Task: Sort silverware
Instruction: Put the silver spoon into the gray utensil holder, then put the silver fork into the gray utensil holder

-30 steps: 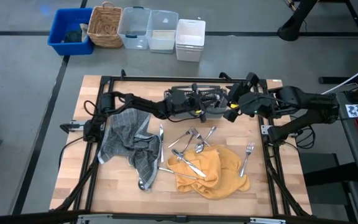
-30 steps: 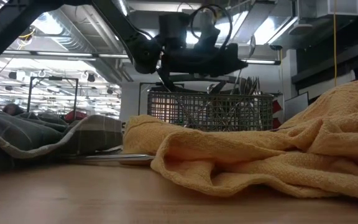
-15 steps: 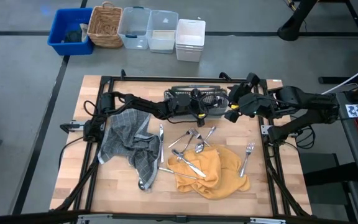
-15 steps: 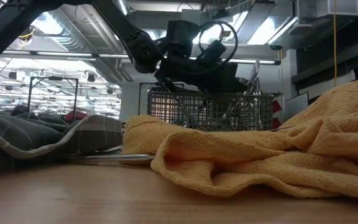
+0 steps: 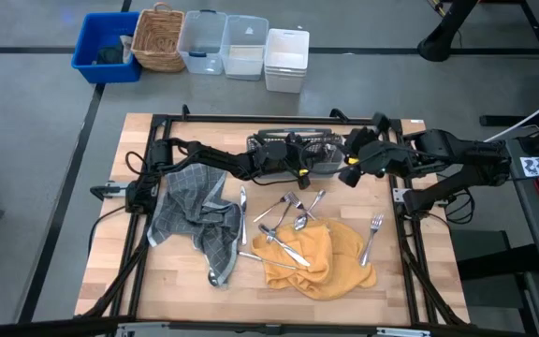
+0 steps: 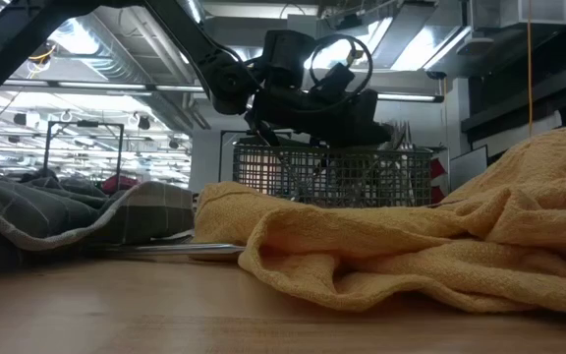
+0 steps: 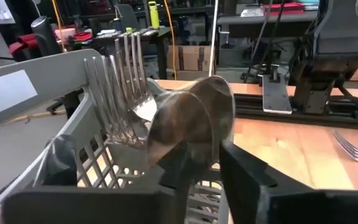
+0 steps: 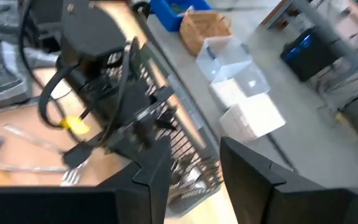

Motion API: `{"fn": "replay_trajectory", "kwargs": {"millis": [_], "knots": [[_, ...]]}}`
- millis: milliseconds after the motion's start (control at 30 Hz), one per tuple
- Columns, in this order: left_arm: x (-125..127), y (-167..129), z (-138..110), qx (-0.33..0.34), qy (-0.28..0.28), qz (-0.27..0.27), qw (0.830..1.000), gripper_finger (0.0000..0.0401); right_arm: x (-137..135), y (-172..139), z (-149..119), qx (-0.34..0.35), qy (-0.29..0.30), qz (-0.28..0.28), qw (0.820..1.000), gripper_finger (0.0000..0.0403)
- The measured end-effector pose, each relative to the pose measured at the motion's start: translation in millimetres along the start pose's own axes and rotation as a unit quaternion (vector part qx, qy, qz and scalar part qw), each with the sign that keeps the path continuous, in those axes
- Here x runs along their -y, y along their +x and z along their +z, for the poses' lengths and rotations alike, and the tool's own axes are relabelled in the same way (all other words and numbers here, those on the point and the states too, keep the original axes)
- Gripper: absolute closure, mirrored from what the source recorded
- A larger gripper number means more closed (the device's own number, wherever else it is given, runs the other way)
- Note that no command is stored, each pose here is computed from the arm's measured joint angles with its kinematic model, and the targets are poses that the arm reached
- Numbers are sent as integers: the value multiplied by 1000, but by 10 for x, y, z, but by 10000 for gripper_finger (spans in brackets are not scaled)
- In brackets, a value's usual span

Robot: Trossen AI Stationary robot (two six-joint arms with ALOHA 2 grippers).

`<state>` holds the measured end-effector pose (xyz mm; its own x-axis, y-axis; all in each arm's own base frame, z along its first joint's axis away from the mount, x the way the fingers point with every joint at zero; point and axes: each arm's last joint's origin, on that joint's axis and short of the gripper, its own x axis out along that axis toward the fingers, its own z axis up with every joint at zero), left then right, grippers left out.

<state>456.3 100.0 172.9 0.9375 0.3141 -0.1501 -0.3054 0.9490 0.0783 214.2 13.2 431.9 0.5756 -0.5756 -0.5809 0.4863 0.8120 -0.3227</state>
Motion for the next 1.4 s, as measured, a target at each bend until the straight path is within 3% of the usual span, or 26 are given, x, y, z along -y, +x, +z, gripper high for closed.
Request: {"fn": "replay_trajectory", "kwargs": {"millis": [200, 367, 467, 567, 733, 933, 1033, 1133, 1233, 1400], "knots": [[72, -17, 29, 3, -2, -6, 1000, 284, 5, -8, -131, -73, 56, 36, 995, 265], [171, -74, 155, 20, 2, -17, 1000, 281, 54, -39, -284, -154, 131, 17, 979, 265], [215, -128, 278, 32, 2, -23, 999, 285, 41, -42, -329, -180, 181, 38, 966, 265], [222, -178, 387, 40, -42, -26, 998, 287, 30, -52, -408, -218, 210, 69, 950, 265], [187, -336, 657, 40, -90, -38, 994, 287, 4, 27, -668, -270, 263, 55, 925, 265], [115, -640, 840, -60, -73, -68, 993, 287, -80, 175, -1084, -322, 341, 14, 883, 265], [75, -837, 899, -130, -67, -68, 987, 287, -199, 266, -1260, -347, 393, 11, 852, 265], [43, -1007, 912, -192, -58, -66, 978, 287, -370, 360, -1425, -393, 404, 27, 826, 265], [18, -1152, 951, -226, -42, -67, 971, 288, -529, 451, -1588, -432, 417, 26, 799, 265], [6, -1233, 929, -261, -38, -66, 962, 288, -713, 564, -1836, -457, 464, -22, 759, 265]]}}
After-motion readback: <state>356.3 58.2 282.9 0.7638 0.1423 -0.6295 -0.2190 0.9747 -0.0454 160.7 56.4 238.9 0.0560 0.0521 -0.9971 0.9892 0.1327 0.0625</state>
